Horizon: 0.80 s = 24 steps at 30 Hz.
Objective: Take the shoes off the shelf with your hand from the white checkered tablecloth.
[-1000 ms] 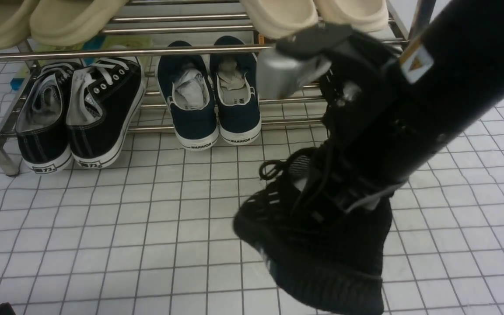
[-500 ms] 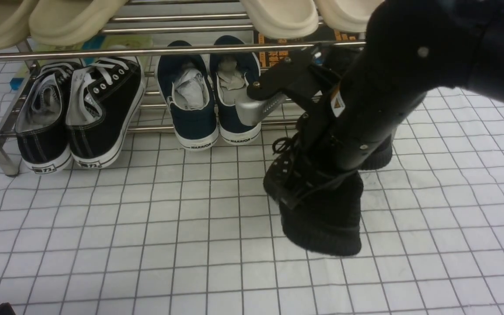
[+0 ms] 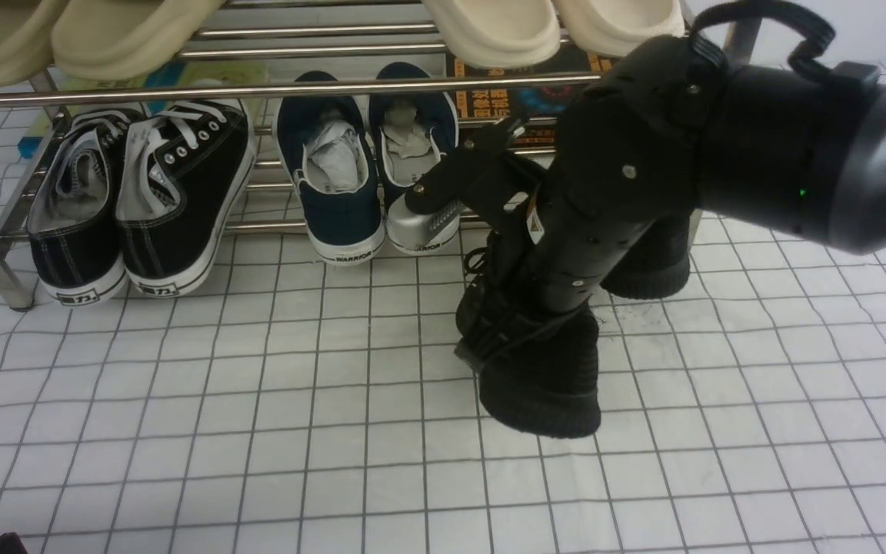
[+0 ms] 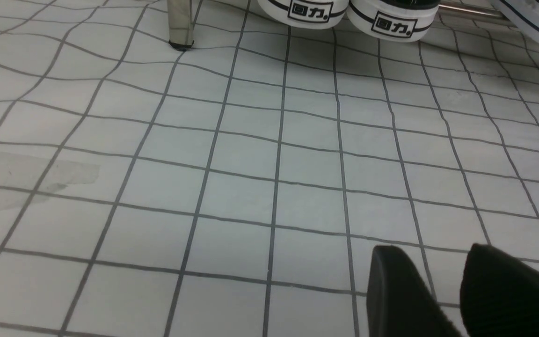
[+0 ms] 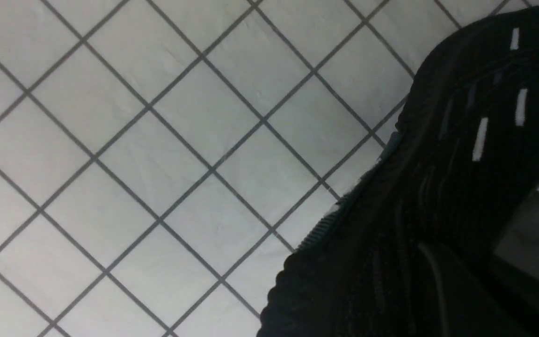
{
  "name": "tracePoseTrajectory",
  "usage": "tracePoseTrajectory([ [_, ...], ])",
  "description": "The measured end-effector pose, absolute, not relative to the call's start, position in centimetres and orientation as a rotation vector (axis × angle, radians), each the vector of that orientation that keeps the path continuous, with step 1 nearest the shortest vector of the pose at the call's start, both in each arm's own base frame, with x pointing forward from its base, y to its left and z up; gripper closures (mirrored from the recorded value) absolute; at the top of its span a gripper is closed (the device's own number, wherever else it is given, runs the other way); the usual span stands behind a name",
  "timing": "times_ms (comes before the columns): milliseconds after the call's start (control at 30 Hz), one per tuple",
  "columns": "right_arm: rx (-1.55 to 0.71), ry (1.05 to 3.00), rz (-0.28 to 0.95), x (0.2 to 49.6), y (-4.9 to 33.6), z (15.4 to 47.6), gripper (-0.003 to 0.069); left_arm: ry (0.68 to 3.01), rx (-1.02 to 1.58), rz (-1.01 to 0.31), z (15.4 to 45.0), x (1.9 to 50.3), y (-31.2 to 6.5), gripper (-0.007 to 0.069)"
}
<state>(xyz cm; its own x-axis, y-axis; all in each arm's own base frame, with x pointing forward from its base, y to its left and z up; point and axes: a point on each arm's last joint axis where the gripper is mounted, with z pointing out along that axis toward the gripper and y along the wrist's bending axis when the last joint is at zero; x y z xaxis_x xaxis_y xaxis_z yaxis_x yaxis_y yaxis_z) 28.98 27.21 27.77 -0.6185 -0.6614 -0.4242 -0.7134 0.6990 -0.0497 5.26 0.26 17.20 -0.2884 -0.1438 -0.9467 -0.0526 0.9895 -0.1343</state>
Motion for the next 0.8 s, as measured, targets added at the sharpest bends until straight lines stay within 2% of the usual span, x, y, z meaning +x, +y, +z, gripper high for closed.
tracePoseTrajectory([
  [200, -1.039, 2.549, 0.271, 28.7, 27.8, 27.2, 0.0584, 1.864, -0.143, -0.089, 17.2, 5.3, 0.3, 0.0385],
  [233, -1.031, 2.564, 0.307, 28.6, 28.0, 27.0, 0.0535, 1.864, -0.143, -0.089, 17.2, 5.3, 0.3, 0.0385],
  [267, -1.03, 2.567, 0.31, 28.6, 28.1, 26.9, 0.0528, 1.864, -0.143, -0.089, 17.2, 5.3, 0.3, 0.0385],
  [367, -1.017, 2.577, 0.347, 28.4, 28.3, 26.9, 0.0373, 1.864, -0.143, -0.089, 17.2, 5.3, 0.3, 0.0385],
  [400, -1.017, 2.577, 0.347, 28.4, 28.3, 27.0, 0.0365, 1.864, -0.143, -0.089, 17.2, 5.3, 0.3, 0.0385],
  [467, -1.026, 2.575, 0.346, 28.4, 28.3, 27.6, 0.0287, 1.864, -0.143, -0.089, 17.2, 5.3, 0.3, 0.0385],
  [500, -1.038, 2.576, 0.336, 28.4, 28.3, 27.8, 0.0277, 1.864, -0.143, -0.089, 17.2, 5.3, 0.3, 0.0385],
  [567, -1.05, 2.586, 0.32, 28.6, 28.0, 28.8, 0.0291, 1.864, -0.143, -0.089, 17.2, 5.3, 0.3, 0.0385],
  [633, -1.043, 2.599, 0.306, 29.0, 27.5, 29.9, 0.0343, 1.864, -0.143, -0.089, 17.2, 5.3, 0.3, 0.0385],
  [800, -0.935, 2.577, 0.224, 31.7, 24.7, 32.2, 0.0621, 1.864, -0.143, -0.089, 17.2, 5.3, 0.3, 0.0385],
])
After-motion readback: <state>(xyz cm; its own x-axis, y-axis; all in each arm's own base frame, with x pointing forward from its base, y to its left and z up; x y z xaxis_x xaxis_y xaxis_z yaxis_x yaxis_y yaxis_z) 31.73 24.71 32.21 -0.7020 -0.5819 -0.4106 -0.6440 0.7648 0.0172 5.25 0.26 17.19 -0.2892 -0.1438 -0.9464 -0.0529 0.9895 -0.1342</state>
